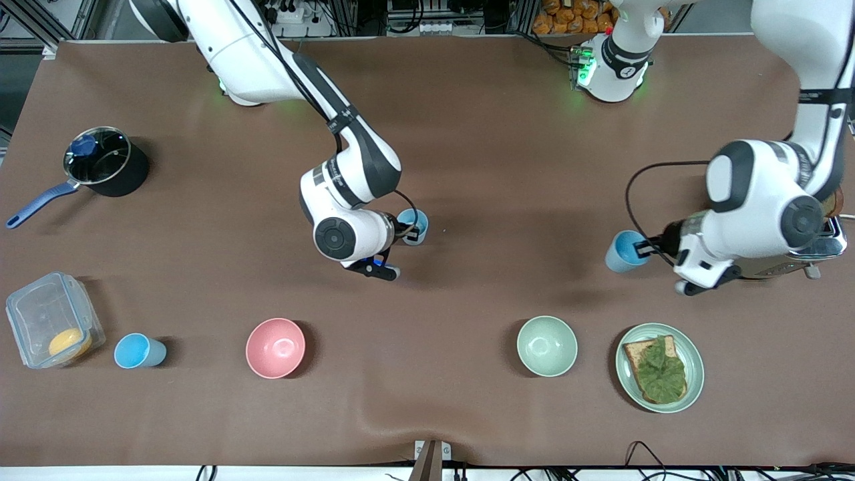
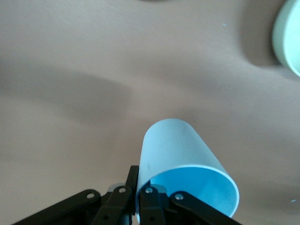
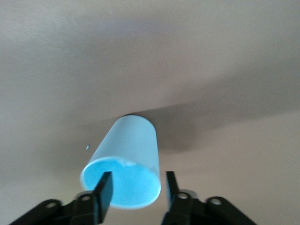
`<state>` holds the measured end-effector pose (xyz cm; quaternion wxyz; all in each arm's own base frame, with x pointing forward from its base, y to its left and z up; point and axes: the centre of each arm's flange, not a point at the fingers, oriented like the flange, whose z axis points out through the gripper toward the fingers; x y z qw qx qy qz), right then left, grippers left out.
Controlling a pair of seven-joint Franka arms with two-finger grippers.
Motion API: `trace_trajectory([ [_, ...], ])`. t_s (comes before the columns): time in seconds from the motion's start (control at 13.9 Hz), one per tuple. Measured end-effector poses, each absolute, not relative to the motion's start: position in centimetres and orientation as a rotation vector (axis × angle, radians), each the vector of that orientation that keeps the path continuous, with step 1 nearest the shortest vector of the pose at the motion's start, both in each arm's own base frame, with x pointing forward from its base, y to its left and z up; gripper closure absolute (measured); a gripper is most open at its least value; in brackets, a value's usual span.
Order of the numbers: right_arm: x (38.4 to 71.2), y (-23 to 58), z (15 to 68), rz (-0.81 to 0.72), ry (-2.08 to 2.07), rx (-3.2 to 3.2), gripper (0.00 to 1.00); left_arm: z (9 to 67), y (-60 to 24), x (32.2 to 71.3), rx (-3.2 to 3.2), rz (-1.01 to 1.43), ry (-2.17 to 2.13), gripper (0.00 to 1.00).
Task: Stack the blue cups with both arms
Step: 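Set the right cup down at center while the left gripper approaches, then lower the left gripper's cup into the standing cup while the right gripper withdraws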
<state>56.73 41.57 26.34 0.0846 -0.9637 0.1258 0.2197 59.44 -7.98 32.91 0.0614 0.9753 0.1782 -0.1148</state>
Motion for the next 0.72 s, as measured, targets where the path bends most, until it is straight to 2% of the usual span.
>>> trace_trajectory([
  [0.22, 58.9, 39.5, 32.2, 0.683, 0.364, -2.897, 0.07, 32.9, -13.4, 58.1, 2.937, -0.370, 0.594, 0.96],
  [0.29, 59.7, 37.9, 34.2, 0.690, 0.379, -2.911, 0.00, 33.1, -15.3, 57.6, 2.932, -0.372, 0.604, 0.96],
  [0.43, 61.3, 34.1, 38.8, 0.650, 0.442, -2.926, 0.00, 33.7, -19.6, 56.5, 2.924, -0.375, 0.610, 0.96],
  [0.72, 64.4, 23.6, 46.6, 0.462, 0.666, -2.935, 0.00, 35.2, -29.3, 54.5, 2.895, -0.367, 0.713, 0.96],
])
